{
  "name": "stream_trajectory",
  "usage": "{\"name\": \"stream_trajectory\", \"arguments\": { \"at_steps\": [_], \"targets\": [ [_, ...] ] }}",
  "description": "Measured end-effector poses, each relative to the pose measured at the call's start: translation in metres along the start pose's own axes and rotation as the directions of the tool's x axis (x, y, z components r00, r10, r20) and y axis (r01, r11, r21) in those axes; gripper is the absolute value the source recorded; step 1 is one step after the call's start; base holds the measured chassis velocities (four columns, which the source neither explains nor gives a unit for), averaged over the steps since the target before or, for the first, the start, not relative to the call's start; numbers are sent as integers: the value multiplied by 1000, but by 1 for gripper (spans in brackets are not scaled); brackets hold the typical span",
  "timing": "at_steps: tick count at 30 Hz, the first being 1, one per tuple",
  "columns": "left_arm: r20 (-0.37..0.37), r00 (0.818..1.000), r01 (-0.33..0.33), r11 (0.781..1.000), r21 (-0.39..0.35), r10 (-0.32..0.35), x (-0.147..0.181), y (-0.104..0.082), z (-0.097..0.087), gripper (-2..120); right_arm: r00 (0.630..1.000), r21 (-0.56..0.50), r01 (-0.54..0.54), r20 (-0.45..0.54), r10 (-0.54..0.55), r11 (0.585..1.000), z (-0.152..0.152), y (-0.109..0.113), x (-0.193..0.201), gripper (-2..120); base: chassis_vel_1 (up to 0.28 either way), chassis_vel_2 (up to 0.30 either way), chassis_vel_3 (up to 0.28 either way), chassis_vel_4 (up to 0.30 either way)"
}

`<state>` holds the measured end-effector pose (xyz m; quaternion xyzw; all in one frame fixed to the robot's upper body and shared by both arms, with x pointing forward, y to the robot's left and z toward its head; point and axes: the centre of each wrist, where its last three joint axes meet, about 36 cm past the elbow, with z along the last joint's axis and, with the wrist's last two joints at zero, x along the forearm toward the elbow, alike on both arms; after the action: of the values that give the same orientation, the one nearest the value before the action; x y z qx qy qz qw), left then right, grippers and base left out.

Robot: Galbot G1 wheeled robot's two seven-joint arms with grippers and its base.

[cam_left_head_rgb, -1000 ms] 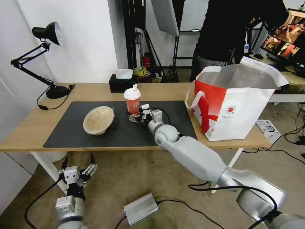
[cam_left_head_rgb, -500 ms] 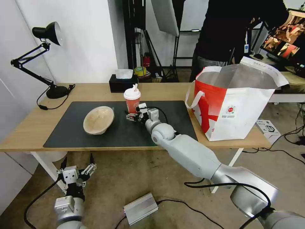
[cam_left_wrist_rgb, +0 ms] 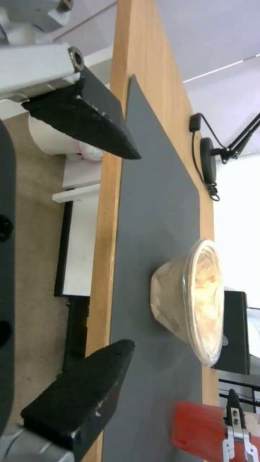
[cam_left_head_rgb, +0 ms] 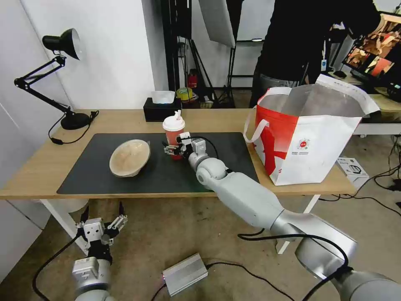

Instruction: Pick up the trash from the table and place it into the takeout bag.

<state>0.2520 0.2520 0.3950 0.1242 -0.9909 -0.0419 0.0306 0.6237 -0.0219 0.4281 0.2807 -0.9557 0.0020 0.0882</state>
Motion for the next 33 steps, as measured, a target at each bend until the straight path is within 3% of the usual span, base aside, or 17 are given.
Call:
{"name": "stream_trajectory", "arguments": {
  "at_steps": [4,21,33],
  "targets": [
    [1,1000,-1,1000,2,1,-1,-1,0,100,1000,-3,0,-5,0,1000,4,1,0,92,0,0,0,0],
    [2,1000,-4,1000,5,4,-2,-2,0,100,1000,-16,-2,-14,2,1000,20,0,10,28,0,0,0,0],
    [4,1000,-6,1000,6,6,-2,-3,0,100,1000,-15,-9,-11,9,1000,19,-7,17,6,0,0,0,0]
  ]
}}
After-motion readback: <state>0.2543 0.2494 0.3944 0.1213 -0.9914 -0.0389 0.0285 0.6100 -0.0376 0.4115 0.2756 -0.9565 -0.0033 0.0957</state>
